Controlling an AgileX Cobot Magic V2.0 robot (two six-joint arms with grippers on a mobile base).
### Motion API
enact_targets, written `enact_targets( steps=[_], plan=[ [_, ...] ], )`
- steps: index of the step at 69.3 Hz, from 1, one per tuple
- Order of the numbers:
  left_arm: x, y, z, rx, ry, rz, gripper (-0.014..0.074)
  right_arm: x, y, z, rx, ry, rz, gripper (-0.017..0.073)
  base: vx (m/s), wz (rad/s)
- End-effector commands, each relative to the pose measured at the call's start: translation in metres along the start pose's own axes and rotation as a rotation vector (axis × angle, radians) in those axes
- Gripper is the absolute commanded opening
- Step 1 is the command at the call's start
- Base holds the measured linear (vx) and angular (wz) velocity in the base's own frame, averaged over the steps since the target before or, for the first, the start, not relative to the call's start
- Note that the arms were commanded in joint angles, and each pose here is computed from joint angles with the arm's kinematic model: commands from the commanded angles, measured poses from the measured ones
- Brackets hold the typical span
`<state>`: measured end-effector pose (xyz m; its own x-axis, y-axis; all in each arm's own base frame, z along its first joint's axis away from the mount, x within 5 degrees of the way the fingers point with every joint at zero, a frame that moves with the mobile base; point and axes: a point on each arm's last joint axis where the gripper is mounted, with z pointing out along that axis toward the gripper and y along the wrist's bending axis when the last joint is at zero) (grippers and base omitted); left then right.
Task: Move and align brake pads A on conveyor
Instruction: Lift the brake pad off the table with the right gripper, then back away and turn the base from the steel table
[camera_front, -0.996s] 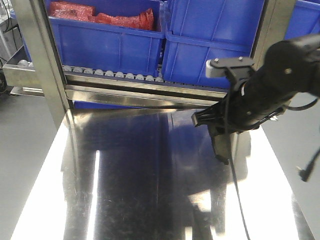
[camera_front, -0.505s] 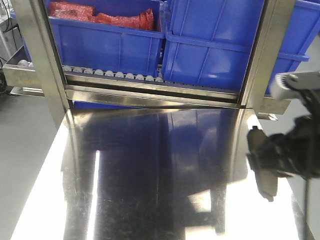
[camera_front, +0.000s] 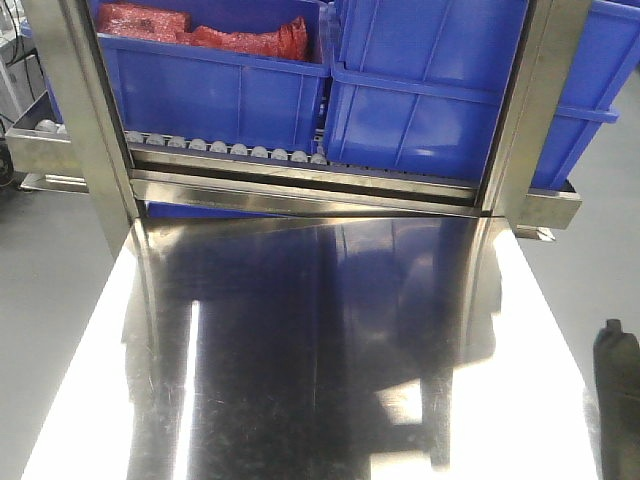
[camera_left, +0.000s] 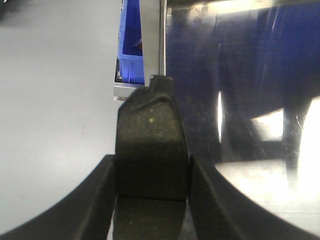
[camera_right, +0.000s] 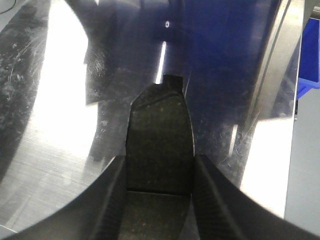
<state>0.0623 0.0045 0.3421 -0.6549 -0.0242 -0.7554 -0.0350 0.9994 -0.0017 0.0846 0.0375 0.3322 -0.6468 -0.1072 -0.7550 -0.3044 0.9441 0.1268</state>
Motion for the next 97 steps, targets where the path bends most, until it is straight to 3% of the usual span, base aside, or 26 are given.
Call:
enact_targets(
  steps=[1,97],
  plan=[
    [-0.0121,-0.0006,-0.0052,0.012,-0.095,0.002,-0.0006,-0.0061,0.0003,-0.0108,-0.012,-0.128,-0.003,-0.0012,0.00,0.00],
    [-0.0121,-0.0006,-0.0052,0.012,-0.095,0.002,-0.0006,0.0007,-0.0008,-0.0175,-0.017,-0.157,-0.003,-0.0012,0.00,0.00]
  ],
)
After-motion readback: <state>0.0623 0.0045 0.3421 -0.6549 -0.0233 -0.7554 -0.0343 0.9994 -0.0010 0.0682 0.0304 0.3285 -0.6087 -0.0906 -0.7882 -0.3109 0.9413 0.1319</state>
